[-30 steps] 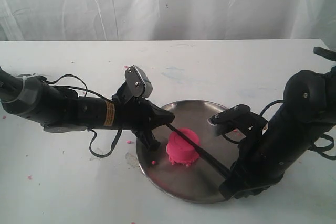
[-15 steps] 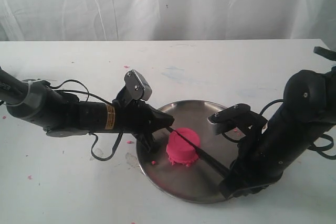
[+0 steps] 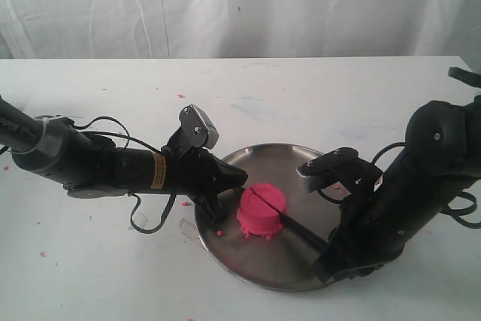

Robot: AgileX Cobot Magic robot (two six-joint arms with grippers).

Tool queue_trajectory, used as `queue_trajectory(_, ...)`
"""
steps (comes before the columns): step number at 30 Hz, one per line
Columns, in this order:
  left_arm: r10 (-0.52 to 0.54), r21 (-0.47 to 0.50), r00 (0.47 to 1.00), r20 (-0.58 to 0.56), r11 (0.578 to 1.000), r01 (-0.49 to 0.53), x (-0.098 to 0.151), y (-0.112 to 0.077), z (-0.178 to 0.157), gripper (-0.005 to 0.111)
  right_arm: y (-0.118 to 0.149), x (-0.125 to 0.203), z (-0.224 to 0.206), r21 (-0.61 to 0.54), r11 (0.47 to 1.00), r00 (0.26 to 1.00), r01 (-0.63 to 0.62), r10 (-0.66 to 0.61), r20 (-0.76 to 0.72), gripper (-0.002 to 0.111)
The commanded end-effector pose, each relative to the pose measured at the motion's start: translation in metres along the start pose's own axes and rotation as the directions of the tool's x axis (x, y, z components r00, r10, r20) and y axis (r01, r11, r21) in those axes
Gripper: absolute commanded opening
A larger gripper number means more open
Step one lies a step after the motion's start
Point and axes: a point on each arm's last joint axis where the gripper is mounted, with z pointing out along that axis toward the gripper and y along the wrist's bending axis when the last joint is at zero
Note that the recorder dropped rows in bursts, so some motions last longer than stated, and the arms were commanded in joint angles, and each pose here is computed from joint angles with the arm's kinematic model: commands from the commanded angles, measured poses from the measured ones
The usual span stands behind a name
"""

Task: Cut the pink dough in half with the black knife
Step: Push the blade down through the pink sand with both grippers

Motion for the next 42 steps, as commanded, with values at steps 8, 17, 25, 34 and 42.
queue_trajectory(8, 0.028, 0.007, 0.995, -0.099, 1.0, -0.027, 0.0154, -0.0028, 0.0021, 0.0, -0.0045, 0.0003, 0.0153, 0.001, 0.999, 0.999, -0.038, 0.038, -0.028, 0.0)
queue_trajectory(17, 0.028, 0.007, 0.995, -0.099, 1.0, -0.027, 0.0154, -0.0028, 0.0021, 0.0, -0.0046, 0.0001, 0.0152, 0.002, 0.999, 0.999, -0.037, 0.038, -0.026, 0.0)
queue_trajectory(25, 0.028, 0.007, 0.995, -0.099, 1.0, -0.027, 0.0154, -0.0028, 0.0021, 0.0, -0.005, -0.0006, 0.0152, 0.006, 0.999, 0.999, -0.035, 0.035, -0.018, 0.0)
queue_trajectory(34, 0.079, 0.029, 0.986, -0.149, 0.997, -0.076, 0.0201, -0.004, 0.0015, 0.0, -0.0058, -0.0019, 0.0152, 0.014, 0.999, 0.999, -0.035, 0.035, -0.003, 0.0)
queue_trajectory(42, 0.08, 0.013, 0.981, -0.175, 0.997, -0.079, 0.0224, -0.0024, 0.0011, 0.0, -0.0071, -0.004, 0.0152, 0.027, 0.999, 0.999, -0.034, 0.033, 0.02, 0.0)
